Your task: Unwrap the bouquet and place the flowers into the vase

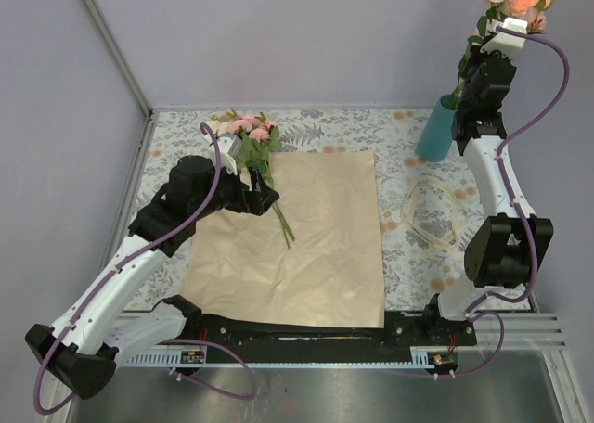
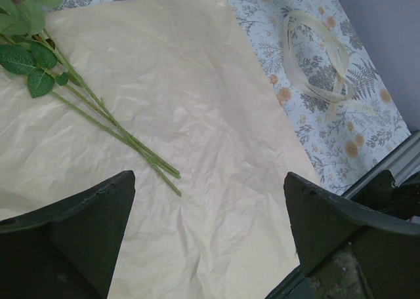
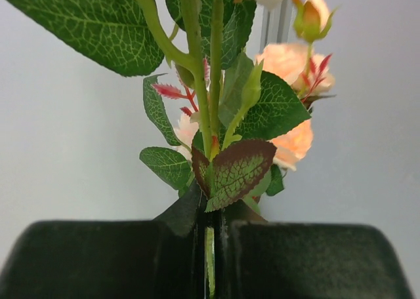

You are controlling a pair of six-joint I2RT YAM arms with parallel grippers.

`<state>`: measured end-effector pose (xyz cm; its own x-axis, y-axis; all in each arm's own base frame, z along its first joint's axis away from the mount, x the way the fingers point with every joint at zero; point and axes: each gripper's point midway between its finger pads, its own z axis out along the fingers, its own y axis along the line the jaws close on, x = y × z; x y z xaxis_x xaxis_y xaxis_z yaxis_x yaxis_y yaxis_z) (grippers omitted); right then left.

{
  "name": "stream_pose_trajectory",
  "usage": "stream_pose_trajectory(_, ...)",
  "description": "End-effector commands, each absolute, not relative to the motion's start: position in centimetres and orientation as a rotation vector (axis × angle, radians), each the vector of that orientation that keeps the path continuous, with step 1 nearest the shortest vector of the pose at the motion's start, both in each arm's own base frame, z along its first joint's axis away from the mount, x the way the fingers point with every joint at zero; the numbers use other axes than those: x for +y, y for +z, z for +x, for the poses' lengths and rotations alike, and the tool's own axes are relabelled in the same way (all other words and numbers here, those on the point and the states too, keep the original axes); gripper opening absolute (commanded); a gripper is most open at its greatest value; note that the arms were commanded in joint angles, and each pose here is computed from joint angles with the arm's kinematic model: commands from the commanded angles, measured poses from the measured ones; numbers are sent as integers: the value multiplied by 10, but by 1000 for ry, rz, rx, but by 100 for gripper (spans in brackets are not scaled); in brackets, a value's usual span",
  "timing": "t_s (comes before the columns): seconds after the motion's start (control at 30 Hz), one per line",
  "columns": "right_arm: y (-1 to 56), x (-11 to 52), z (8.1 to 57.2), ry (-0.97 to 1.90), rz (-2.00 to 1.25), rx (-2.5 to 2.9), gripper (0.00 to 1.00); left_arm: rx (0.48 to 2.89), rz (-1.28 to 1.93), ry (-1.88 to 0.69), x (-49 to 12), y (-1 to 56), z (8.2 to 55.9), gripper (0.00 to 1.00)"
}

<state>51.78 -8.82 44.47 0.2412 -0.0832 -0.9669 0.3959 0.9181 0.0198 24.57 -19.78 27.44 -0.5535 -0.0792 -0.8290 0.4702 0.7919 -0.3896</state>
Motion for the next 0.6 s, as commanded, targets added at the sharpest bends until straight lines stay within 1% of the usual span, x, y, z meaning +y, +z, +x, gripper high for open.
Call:
stream_pose_trajectory(0.0,427,-87,533,-268,317,1316,0,2000,290,-715,-196,282,250,99)
stream_pose_trajectory(0.13,399,-83,548,-222,335,1384,0,2004,291,-712,-196,281,251,99)
stream_pose_trajectory(0.3,367,-84,559,-203,390,1463,13,2006,288,-707,-195,280,251,99)
stream_pose_trajectory(0.43,365,-85,554,-199,410,1473,21,2004,280,-697,-193,281,252,99)
stream_pose_trajectory(0.57,373,-87,541,-196,453,1495,32,2001,275,-695,-192,282,252,99)
